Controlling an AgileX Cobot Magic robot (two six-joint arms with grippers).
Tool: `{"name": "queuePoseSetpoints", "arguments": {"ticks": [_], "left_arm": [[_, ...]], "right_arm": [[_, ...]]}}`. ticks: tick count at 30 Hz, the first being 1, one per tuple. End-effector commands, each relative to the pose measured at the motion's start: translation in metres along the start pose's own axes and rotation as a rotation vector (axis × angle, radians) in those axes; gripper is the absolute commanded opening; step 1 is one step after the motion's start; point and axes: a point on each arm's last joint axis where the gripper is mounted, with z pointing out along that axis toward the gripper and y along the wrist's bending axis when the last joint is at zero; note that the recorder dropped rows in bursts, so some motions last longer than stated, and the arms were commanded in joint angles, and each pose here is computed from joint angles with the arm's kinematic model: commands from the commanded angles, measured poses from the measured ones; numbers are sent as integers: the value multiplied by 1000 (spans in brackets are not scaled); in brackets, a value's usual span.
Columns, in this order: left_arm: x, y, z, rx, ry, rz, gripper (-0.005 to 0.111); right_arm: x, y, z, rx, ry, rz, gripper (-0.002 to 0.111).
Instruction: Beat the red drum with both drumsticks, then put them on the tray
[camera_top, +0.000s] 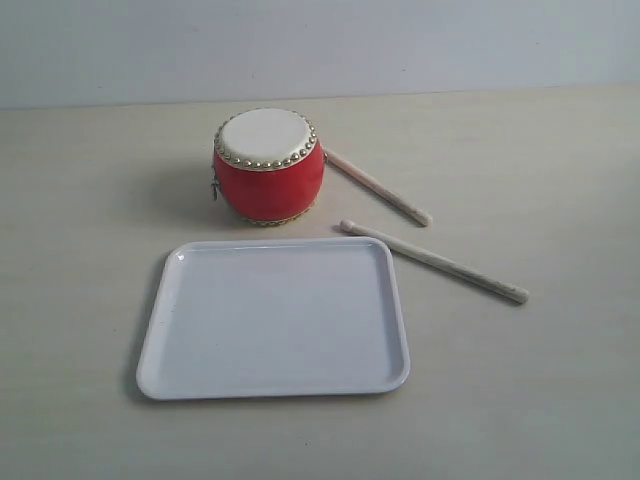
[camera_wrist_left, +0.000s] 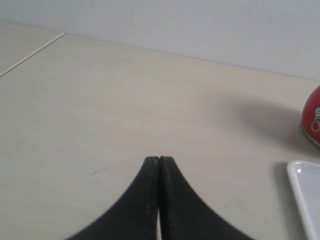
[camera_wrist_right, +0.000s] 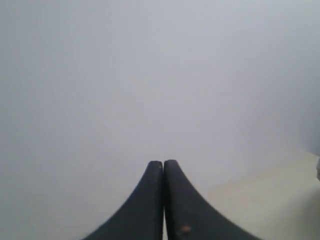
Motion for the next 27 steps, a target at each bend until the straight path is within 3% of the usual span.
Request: {"name": "queuePoseSetpoints", "arguments": {"ticks": [1,5,9,17,22,27], "left_arm": [[0,0,0,2,-8,-6,0],[0,0,0,2,-8,-6,0],[0,0,0,2,-8,-6,0],[0,0,0,2,-8,-6,0],[0,0,0,2,-8,-6,0],[0,0,0,2,-8,-6,0]], "right_arm": [[-21,0,-3,-21,-245,130,0],[-43,8,-4,-63,-287,202,0],[-76,23,17,-59,-182,149,0],[-111,40,119,65,296,41,0],[-93,38,185,120,653,-62,0],[-68,43,234,26,944,-117,0]]}}
